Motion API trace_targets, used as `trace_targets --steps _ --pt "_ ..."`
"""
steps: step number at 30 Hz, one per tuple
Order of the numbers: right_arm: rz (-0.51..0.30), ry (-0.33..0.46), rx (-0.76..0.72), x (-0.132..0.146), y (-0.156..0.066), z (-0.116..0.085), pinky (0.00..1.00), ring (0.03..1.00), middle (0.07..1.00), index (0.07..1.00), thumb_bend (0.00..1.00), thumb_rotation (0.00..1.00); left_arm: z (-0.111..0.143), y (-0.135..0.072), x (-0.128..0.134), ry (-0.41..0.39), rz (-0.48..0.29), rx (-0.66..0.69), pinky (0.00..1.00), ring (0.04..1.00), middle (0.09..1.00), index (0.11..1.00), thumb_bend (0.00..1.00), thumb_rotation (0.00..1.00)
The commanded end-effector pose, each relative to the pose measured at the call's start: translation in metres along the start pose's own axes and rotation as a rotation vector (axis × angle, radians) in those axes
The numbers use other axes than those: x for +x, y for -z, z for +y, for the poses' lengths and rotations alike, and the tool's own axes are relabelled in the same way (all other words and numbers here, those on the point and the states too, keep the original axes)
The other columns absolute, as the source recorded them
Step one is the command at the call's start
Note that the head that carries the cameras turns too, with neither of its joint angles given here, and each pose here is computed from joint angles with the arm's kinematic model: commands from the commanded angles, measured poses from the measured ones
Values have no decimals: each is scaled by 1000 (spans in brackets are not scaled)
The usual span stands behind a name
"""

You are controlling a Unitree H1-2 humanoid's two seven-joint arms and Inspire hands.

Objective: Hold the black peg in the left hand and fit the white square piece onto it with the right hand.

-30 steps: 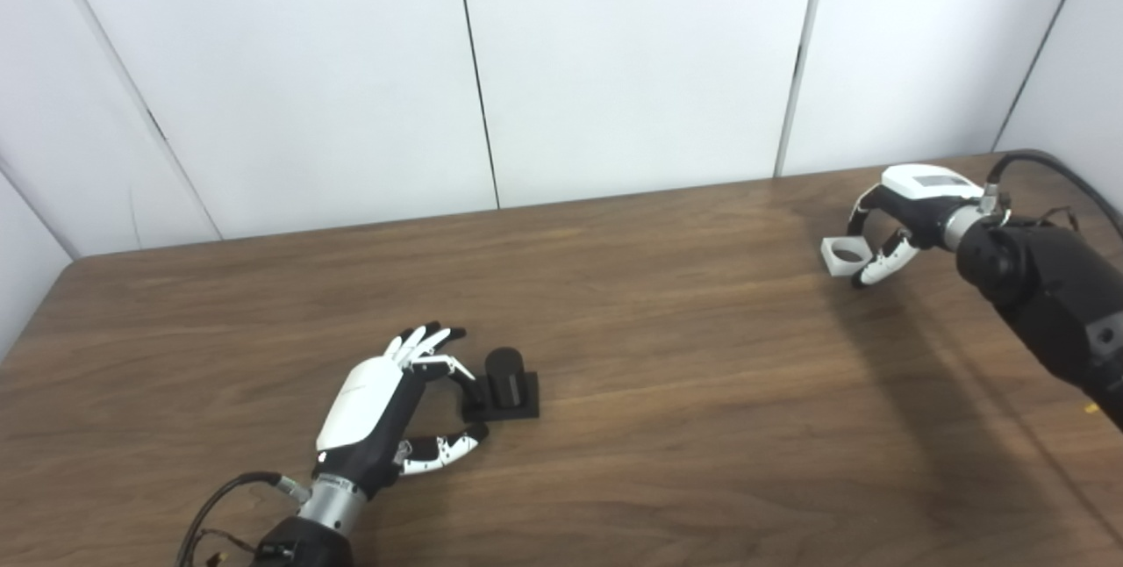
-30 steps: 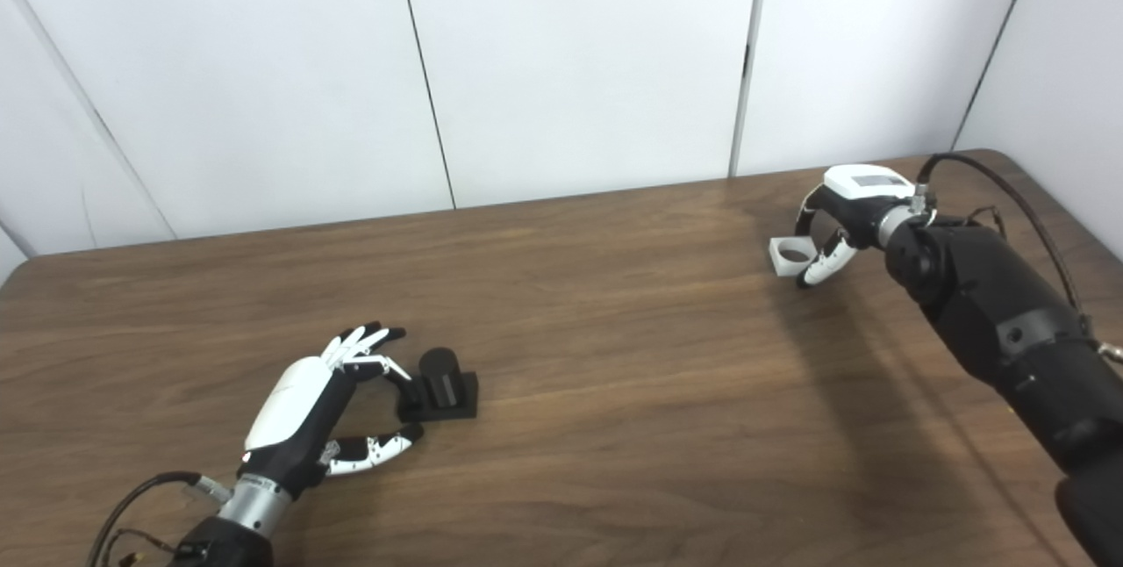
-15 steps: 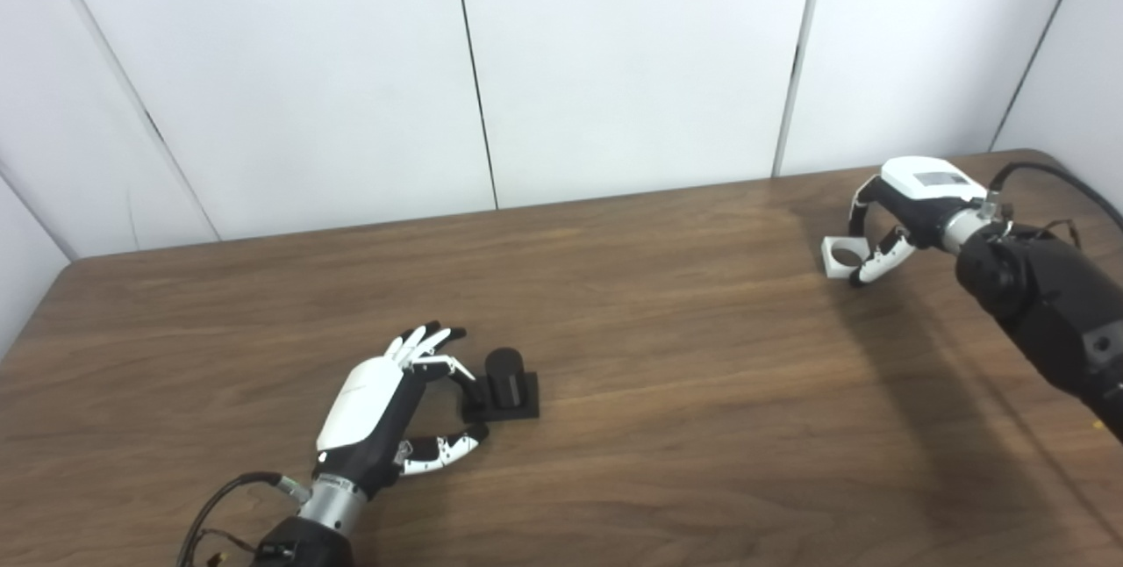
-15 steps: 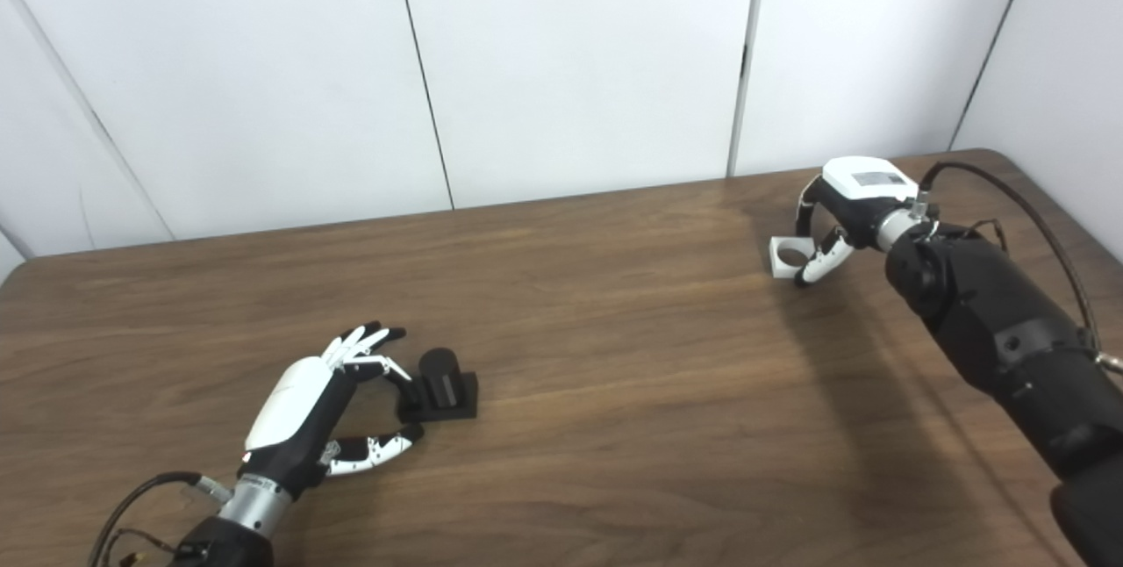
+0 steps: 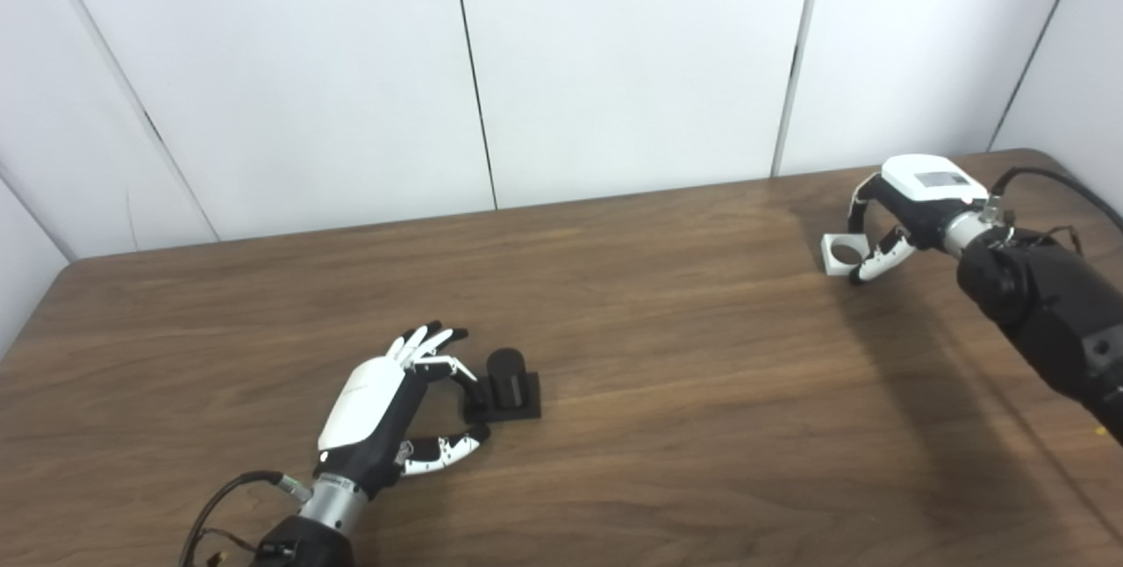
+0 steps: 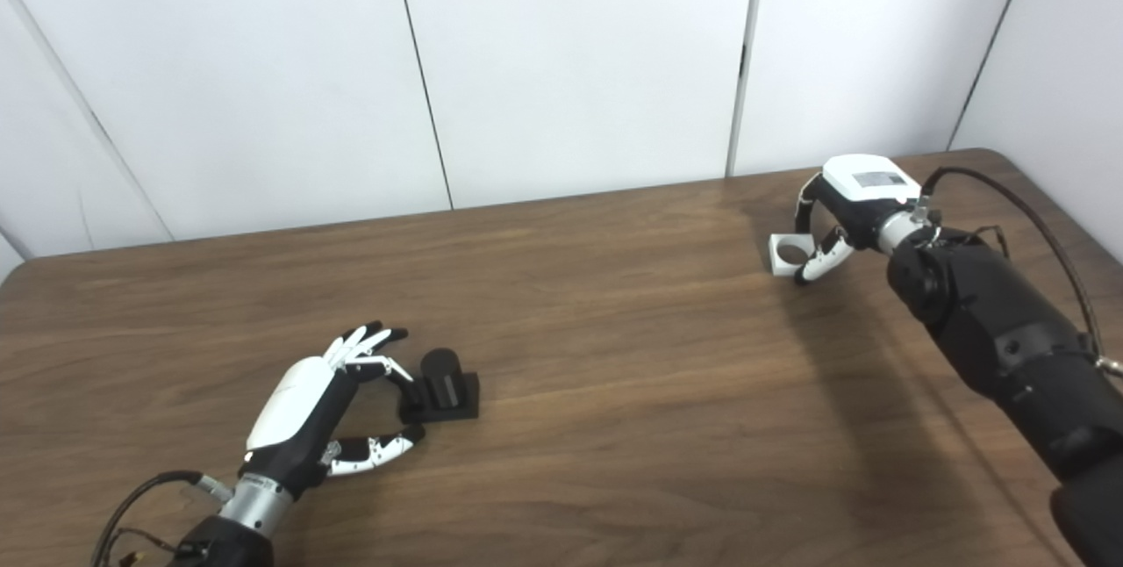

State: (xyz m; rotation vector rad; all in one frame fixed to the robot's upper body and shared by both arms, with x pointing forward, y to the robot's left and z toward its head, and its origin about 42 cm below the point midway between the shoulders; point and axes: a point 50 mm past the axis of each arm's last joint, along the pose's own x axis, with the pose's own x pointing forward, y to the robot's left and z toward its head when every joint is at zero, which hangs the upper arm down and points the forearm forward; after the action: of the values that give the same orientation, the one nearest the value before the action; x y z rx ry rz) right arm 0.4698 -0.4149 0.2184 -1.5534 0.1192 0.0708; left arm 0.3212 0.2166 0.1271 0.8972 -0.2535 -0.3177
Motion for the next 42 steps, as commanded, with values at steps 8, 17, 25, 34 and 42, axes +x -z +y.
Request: trace_targets --steps 8,17,25,34,42 --pt "24 30 12 -10 7 -6 833 827 779 484 524 137 15 -7 12 -43 -37 21 993 979 913 484 523 61" --pt "-43 114 15 -15 -5 -26 860 831 772 484 524 137 15 -7 13 -44 -35 23 991 983 913 484 522 61" --pt "-77 172 38 -20 -15 -45 854 843 765 483 522 139 16 -6 13 -44 -35 19 998 987 918 484 522 61" --pt "-119 204 38 -28 -30 -65 870 861 783 483 521 140 15 -6 13 -43 -37 21 988 980 914 484 522 61" --pt "-156 228 19 -33 -44 -78 898 869 789 484 521 143 14 -7 14 -41 -37 22 992 981 915 484 523 61"
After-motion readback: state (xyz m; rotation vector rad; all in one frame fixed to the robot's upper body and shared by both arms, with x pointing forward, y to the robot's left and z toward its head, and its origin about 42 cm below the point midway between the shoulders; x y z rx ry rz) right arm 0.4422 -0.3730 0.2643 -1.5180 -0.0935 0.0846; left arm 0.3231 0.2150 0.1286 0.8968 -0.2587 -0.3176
